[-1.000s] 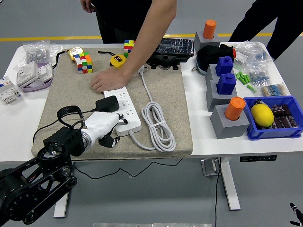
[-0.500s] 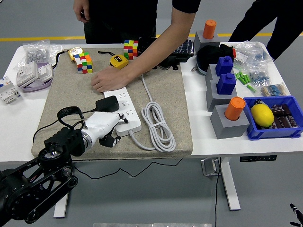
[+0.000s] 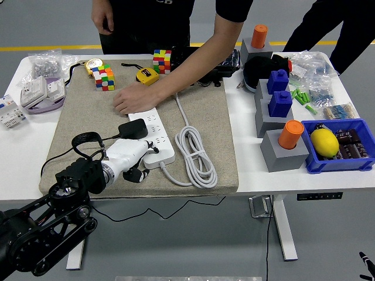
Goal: Pick up the plug,place it near the board,insert it into the board,press the button
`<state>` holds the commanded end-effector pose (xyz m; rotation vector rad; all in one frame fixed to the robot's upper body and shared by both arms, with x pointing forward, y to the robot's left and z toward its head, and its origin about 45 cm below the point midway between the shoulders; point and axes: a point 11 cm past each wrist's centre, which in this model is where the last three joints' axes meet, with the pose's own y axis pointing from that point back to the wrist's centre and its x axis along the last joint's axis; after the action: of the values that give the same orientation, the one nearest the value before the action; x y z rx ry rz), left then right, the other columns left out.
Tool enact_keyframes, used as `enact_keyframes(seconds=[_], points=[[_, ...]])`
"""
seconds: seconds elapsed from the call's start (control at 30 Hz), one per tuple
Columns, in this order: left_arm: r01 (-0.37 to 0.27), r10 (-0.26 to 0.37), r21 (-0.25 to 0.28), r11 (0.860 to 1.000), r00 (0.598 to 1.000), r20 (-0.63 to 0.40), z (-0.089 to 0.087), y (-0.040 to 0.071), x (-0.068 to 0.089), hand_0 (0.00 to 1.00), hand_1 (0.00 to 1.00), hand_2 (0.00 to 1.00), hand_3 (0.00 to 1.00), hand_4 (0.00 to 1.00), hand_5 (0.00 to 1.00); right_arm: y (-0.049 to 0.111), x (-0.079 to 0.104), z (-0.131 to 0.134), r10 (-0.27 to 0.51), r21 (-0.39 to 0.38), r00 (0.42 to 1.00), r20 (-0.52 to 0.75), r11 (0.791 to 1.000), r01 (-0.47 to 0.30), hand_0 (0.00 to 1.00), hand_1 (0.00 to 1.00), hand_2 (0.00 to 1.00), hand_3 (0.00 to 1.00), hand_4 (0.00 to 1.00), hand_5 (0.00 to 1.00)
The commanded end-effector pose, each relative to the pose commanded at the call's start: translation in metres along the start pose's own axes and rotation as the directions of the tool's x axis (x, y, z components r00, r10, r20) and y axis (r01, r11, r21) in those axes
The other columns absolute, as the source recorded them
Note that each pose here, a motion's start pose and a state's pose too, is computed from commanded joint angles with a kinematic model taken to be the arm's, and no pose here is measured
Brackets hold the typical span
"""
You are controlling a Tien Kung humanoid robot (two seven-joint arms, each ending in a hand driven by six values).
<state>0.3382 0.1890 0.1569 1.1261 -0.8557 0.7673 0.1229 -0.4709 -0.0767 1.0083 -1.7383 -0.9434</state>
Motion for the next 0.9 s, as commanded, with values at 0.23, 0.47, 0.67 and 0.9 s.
enact_keyframes(seconds=[0.23, 0.47, 0.67, 0.9], points=[[0.005, -0.004, 0.012, 1.0, 1.0, -0.012, -0.006, -0.006, -0.005, 0.117, 0.025, 0.138, 0.784, 0.67, 0.002, 0.0, 0.0, -0.001, 0.001, 0.001, 1.0, 0.0, 1.0, -0.001, 0.802, 0.75, 0.729, 0.785, 0.998, 0.976], [0.048, -0.048, 0.037, 0.998, 0.999, -0.009, -0.014, -0.009, -0.016, 0.116, 0.021, 0.133, 0.782, 0.663, 0.002, 0.0, 0.001, -0.001, 0.002, 0.001, 1.0, 0.001, 1.0, -0.002, 0.801, 0.75, 0.729, 0.785, 0.998, 0.974], [0.004, -0.004, 0.033, 0.999, 1.0, -0.009, -0.013, -0.009, -0.005, 0.114, 0.02, 0.134, 0.781, 0.664, 0.002, 0.0, 0.001, 0.0, 0.002, -0.001, 1.0, 0.0, 1.0, -0.002, 0.801, 0.75, 0.729, 0.785, 0.998, 0.974], [-0.048, 0.048, -0.003, 0.999, 0.999, 0.002, -0.002, -0.002, 0.021, 0.115, 0.02, 0.133, 0.776, 0.665, 0.002, 0.0, 0.0, -0.002, 0.0, 0.003, 1.0, 0.001, 1.0, 0.0, 0.801, 0.75, 0.729, 0.786, 0.998, 0.972]])
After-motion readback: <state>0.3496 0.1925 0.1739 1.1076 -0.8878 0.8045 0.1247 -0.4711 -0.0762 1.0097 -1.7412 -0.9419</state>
